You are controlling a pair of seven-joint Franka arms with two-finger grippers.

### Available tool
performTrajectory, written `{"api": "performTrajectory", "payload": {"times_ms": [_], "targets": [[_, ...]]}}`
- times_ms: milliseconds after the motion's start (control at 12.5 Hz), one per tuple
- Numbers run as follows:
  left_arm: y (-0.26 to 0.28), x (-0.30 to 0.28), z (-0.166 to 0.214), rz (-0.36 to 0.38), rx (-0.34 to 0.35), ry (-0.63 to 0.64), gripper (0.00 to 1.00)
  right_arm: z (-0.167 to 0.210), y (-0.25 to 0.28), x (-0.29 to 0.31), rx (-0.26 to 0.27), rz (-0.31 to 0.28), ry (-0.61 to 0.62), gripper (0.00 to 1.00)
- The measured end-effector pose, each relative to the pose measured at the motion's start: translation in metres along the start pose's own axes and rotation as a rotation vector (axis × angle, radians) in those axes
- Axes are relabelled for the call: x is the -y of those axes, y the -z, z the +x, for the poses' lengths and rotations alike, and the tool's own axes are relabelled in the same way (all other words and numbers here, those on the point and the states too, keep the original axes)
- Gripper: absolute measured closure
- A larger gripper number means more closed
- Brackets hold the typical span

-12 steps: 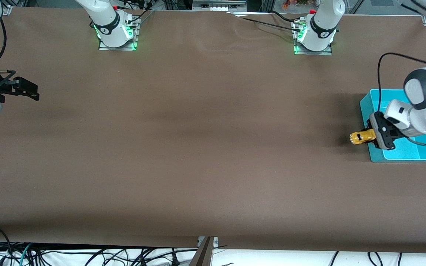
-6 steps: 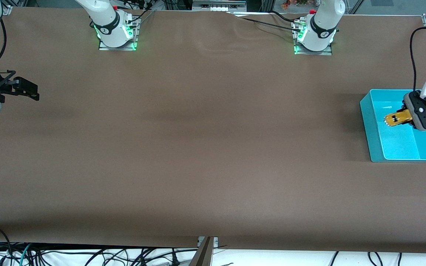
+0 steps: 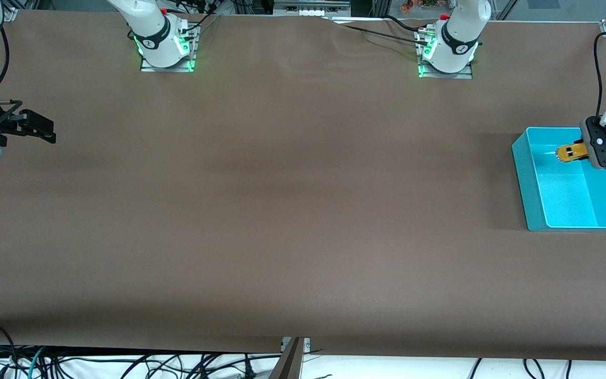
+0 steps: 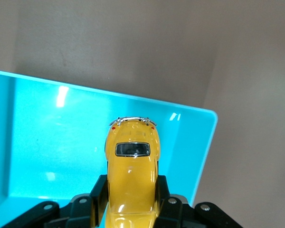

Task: Wind and store yellow beetle car
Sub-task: 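Lift the car with the left gripper and lower it into the bin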

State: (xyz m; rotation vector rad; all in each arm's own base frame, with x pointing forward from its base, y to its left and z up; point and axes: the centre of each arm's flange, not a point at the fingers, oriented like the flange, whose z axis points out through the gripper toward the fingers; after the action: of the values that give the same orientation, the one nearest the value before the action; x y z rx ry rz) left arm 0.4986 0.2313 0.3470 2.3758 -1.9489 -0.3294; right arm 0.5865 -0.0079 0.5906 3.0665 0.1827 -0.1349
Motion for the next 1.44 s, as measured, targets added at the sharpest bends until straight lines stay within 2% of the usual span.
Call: {"api": "performTrajectory", "payload": {"times_ms": [240,800,1200,1440], "targets": [[-0.049,0.001,-0.006,-0.015,-0.009,-0.025,0.55,0.000,0.000,0.000,0.000,0.000,0.000,0.00],[-0.122,0.013,-0.008,-0.043,-0.015,-0.041,0.55,0.000,0.000,0.000,0.000,0.000,0.000,0.00],[-0.146,0.002,-0.019,-0.087,-0.031,-0.017,0.55,0.000,0.000,0.000,0.000,0.000,0.000,0.00],[-0.154,0.001,-0.020,-0.080,-0.032,-0.014,0.55,0.000,0.000,0.000,0.000,0.000,0.000,0.00]]}}
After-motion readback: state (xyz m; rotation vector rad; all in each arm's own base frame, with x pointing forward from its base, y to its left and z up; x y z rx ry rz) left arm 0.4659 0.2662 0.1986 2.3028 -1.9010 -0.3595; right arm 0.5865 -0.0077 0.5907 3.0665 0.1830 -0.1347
